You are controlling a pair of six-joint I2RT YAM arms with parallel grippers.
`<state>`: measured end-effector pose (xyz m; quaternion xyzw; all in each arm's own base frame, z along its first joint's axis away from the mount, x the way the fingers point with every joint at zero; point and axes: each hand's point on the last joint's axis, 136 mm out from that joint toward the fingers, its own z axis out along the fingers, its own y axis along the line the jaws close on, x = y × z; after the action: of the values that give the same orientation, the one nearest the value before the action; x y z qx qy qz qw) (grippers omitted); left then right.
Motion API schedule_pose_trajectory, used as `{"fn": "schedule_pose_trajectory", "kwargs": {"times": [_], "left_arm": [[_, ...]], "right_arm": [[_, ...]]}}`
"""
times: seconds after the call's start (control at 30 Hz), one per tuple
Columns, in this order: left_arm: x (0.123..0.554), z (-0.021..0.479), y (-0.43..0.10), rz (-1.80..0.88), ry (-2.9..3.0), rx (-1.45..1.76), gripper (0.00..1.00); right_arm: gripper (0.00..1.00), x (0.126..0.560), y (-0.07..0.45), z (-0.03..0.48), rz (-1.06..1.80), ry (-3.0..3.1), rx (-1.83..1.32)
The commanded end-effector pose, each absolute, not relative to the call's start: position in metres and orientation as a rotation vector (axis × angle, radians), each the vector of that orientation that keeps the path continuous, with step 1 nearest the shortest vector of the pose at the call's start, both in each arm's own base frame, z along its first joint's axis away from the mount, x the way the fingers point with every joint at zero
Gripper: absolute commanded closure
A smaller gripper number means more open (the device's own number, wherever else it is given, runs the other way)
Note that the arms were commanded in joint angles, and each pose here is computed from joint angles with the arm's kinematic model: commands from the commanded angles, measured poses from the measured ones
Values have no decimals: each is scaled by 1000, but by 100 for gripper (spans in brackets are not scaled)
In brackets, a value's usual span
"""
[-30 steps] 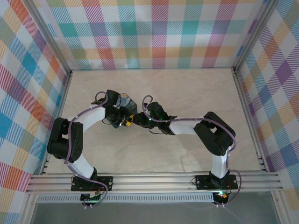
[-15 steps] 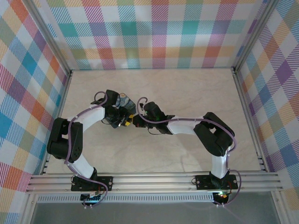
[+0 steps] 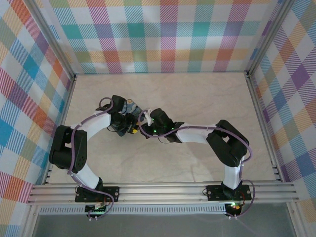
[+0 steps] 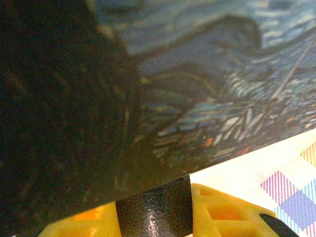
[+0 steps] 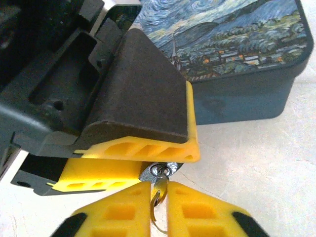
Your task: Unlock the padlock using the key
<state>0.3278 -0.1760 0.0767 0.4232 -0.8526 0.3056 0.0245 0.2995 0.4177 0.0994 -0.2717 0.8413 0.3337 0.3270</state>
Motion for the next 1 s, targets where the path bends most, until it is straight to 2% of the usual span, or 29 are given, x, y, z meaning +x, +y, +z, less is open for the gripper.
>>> {"fn": "schedule_pose_trajectory", "kwargs": {"times": [0.0, 0.23, 0.53, 0.6, 0.77, 0.97], "left_arm": [[308, 81, -179, 928, -2523, 1342, 95], [309, 80, -178, 940, -2514, 1365, 95], [308, 79, -178, 946, -2501, 1376, 96], [309, 80, -179, 948, -2500, 1371, 97], [307, 83, -177, 932, -2509, 1369, 97], [307, 82, -176, 922, -2501, 1396, 96]], "right_arm": [[82, 293, 421, 90, 973, 2297, -627], [81, 290, 424, 79, 1072, 2369, -464], [90, 289, 431, 84, 1111, 2326, -485], [92, 285, 433, 84, 1063, 2290, -573], [97, 283, 421, 75, 684, 2137, -931], [100, 290, 415, 71, 406, 1959, -1175]]}}
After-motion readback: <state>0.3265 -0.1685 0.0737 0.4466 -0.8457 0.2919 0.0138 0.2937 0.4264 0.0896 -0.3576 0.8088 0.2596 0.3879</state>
